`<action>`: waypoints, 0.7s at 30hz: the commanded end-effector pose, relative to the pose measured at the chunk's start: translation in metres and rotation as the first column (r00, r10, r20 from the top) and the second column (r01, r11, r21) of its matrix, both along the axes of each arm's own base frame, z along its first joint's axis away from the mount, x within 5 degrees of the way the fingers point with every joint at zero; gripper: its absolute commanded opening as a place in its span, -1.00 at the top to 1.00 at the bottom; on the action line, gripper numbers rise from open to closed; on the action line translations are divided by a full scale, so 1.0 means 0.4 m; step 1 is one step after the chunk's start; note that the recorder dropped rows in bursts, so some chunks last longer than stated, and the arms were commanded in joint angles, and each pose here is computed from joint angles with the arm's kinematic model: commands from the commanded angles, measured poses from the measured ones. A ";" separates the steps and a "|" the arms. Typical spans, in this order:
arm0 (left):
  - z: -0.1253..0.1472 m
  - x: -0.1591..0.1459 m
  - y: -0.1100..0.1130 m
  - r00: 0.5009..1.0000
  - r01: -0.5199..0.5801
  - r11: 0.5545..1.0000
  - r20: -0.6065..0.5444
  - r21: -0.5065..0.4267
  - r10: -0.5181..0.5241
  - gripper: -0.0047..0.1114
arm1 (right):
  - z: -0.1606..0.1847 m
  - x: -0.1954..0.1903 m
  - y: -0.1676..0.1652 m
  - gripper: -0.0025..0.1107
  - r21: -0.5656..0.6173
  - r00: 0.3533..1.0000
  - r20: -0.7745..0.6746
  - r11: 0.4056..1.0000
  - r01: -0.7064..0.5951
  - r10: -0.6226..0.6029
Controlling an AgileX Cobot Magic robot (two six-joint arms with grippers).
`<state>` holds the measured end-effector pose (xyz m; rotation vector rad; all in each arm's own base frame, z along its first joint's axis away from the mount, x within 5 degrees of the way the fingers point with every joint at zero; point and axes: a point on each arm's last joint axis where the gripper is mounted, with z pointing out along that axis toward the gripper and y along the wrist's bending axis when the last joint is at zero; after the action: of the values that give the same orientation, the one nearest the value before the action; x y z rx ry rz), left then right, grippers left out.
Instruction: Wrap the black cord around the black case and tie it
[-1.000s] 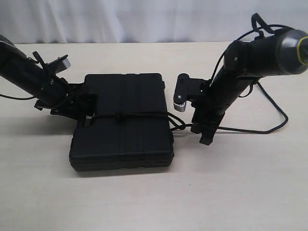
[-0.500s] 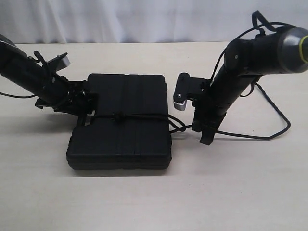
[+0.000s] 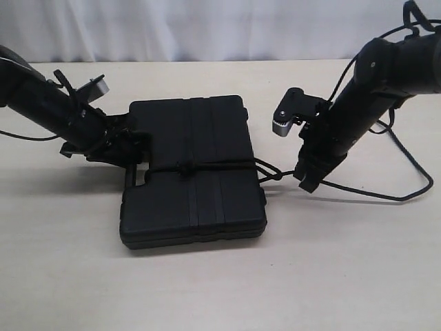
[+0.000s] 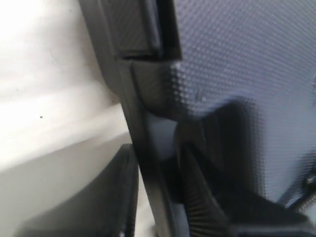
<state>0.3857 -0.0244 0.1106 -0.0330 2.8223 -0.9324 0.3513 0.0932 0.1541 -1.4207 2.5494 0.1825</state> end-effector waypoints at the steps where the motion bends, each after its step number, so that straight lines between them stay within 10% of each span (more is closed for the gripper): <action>1: 0.018 0.005 0.029 0.998 0.014 0.998 0.054 0.064 -0.017 0.92 | 0.015 0.007 -0.019 0.88 0.027 0.999 0.026 0.999 0.038 -0.039; 11: 0.019 0.000 0.026 0.998 0.037 0.998 0.044 0.051 -0.039 0.65 | 0.021 0.009 0.001 0.81 0.126 0.994 0.008 0.987 0.103 -0.104; 21: 0.057 -0.004 0.019 0.994 0.087 0.996 0.057 0.028 -0.088 0.01 | 0.060 0.022 -0.003 -0.13 0.138 0.939 -0.047 0.928 0.345 -0.342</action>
<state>0.3832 -0.0169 0.1188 0.0698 2.8224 -0.8858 0.3555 0.0951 0.1620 -1.0089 2.6768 0.3462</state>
